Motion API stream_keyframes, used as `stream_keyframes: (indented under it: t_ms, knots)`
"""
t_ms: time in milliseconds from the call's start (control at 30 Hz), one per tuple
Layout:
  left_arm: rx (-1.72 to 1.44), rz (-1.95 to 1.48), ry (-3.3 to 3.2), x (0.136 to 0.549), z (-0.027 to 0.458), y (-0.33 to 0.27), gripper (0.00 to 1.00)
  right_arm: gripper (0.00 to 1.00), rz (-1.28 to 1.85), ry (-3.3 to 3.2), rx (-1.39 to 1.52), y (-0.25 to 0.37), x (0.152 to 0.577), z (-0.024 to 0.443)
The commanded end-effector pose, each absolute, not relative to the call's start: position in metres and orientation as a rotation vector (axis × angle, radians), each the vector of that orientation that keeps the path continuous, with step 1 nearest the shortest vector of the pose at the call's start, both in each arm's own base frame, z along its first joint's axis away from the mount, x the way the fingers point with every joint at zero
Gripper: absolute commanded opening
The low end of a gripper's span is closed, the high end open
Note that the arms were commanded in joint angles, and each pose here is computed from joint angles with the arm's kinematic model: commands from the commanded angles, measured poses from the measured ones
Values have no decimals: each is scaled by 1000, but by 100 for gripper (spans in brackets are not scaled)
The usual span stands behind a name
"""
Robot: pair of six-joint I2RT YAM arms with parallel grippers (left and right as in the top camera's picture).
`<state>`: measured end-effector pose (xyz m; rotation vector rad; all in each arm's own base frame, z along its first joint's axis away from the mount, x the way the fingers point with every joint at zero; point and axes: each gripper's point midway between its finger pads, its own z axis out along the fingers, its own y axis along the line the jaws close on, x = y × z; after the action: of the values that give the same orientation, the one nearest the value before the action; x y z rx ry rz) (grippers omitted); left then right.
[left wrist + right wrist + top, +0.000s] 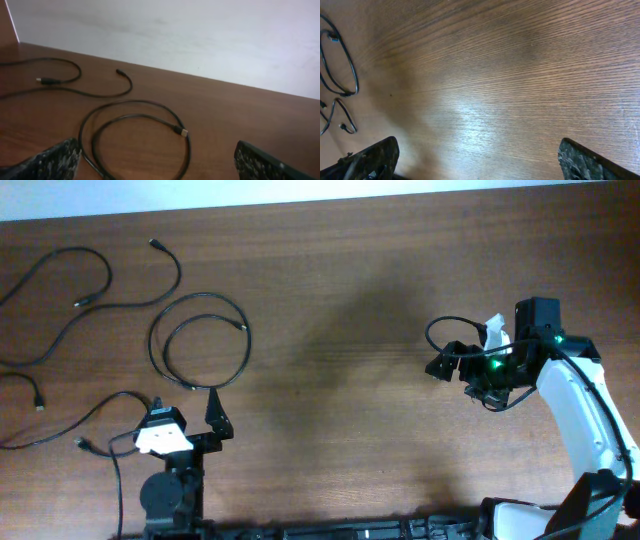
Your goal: Untangle cables
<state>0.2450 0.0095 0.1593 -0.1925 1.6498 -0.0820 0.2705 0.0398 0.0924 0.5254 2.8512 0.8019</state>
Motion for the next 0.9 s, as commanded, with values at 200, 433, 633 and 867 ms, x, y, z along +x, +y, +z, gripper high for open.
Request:
stream_keyframes:
  t_ms: [200,433,633,867]
  knots:
    - [-214,-71,1636,245,158,13,99,99,801,2846,504,41,272,95]
    - [157,96,1656,246,155,-7,99,100,801,2846,504,41,272,95]
    - [66,13,1661,246,155,-7,99,99,801,2846,504,41,272,95]
    - [66,13,1661,246,155,-7,99,100,801,2846,504,41,272,95]
